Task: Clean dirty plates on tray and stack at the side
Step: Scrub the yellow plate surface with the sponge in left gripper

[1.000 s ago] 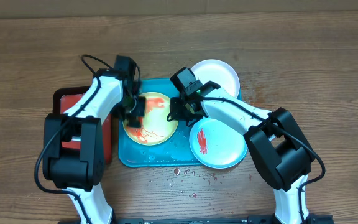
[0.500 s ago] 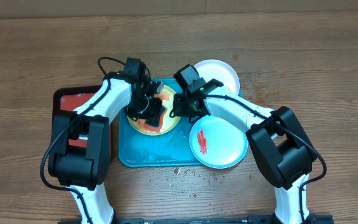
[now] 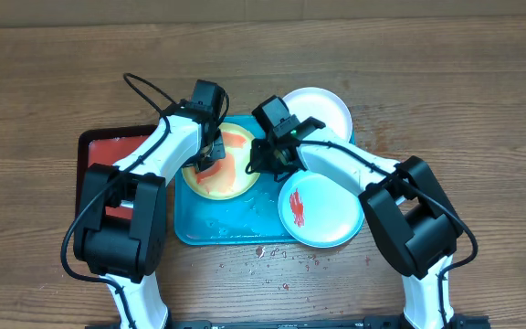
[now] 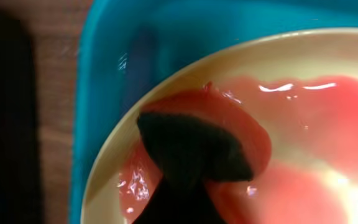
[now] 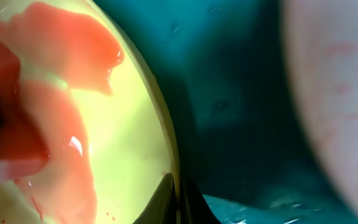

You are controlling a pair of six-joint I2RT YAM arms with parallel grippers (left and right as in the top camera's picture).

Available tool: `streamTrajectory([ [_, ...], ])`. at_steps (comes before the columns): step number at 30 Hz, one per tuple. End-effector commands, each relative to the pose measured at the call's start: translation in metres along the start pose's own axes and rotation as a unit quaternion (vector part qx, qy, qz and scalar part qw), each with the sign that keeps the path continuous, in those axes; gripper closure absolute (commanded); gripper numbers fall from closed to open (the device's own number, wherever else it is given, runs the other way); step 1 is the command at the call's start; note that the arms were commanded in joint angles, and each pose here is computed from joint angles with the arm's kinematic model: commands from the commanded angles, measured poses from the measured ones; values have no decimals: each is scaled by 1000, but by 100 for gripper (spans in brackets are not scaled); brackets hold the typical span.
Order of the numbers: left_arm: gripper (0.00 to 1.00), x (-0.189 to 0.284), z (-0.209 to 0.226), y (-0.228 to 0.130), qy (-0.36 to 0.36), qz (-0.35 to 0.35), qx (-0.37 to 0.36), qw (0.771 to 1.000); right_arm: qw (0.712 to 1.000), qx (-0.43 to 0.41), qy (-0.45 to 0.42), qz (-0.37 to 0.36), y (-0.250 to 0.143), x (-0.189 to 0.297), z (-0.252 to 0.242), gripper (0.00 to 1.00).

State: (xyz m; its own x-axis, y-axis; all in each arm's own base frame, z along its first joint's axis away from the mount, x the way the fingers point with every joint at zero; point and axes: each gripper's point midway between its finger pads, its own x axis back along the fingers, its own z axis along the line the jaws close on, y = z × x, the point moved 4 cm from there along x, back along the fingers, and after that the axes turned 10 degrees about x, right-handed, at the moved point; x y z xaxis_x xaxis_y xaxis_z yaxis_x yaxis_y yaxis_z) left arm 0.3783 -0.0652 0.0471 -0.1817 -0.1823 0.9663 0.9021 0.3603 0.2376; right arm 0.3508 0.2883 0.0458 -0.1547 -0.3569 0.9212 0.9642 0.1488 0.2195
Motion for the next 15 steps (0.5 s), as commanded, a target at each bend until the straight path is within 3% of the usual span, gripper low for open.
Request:
streamTrajectory([
  [1,96,-21,15,-20,15,64,-63,996,1000,9,1,15,-4,-2,0,96],
  [3,96,-14,-9,-46,-105,139,-159,972,1000,9,6,18,-5,-2,2,96],
  [6,96,10,-31,-81,-259,218,-254,906,1000,9,11,21,-6,-2,3,96],
  [9,96,26,-39,-95,-331,243,-285,866,1000,9,16,24,-7,-2,4,96],
  [12,96,23,-45,-88,-337,220,-286,870,999,8,17,25,-8,-2,4,96],
  [15,96,12,-53,-66,-313,172,-246,901,999,8,17,26,-8,-2,4,96],
])
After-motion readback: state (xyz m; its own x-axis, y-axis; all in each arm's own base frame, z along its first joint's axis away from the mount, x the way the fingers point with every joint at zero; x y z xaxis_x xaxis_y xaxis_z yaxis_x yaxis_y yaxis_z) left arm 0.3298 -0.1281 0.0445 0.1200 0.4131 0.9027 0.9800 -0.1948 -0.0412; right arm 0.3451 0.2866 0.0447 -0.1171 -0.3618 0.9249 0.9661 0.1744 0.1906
